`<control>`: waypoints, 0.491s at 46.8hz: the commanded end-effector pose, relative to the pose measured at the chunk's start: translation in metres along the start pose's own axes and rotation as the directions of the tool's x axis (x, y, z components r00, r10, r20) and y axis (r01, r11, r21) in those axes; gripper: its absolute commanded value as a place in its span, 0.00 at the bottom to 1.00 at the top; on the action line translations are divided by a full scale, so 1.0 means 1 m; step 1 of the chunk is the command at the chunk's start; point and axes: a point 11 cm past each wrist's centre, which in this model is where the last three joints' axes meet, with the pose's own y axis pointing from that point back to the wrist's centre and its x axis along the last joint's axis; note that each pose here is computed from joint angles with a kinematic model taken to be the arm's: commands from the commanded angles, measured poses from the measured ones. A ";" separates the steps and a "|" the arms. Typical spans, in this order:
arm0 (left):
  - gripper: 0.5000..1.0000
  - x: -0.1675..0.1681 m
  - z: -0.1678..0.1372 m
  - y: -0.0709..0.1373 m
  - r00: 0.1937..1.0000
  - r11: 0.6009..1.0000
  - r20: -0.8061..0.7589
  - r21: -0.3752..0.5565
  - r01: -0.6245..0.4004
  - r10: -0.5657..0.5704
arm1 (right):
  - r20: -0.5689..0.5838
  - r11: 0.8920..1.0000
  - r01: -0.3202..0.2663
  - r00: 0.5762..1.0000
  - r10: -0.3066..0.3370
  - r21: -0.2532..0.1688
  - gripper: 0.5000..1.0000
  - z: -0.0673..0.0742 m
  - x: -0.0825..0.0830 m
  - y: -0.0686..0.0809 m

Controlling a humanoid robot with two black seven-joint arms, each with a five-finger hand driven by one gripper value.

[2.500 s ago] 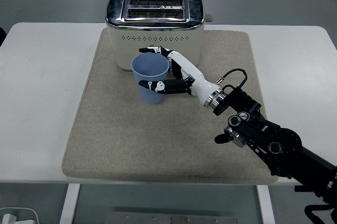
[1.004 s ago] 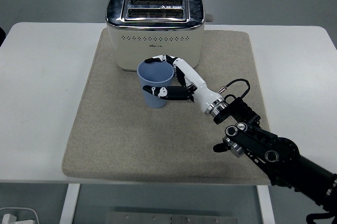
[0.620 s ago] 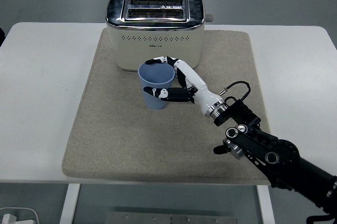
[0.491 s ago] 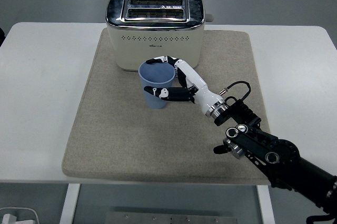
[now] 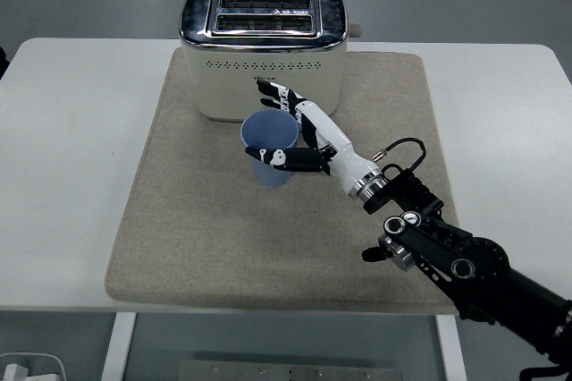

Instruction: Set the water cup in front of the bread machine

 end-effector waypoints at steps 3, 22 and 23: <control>1.00 0.000 0.000 0.000 1.000 1.000 0.000 0.000 0.000 0.000 | -0.001 1.000 0.002 1.000 -0.002 0.008 0.85 -0.003 0.000 -0.002; 1.00 0.000 0.000 0.000 1.000 1.000 0.000 0.000 0.000 0.000 | 0.002 1.000 0.007 1.000 -0.007 0.023 0.85 -0.009 -0.001 -0.004; 1.00 0.000 0.000 0.000 1.000 1.000 0.000 0.000 0.000 0.000 | 0.002 1.000 0.007 1.000 -0.007 0.023 0.85 -0.009 -0.001 -0.004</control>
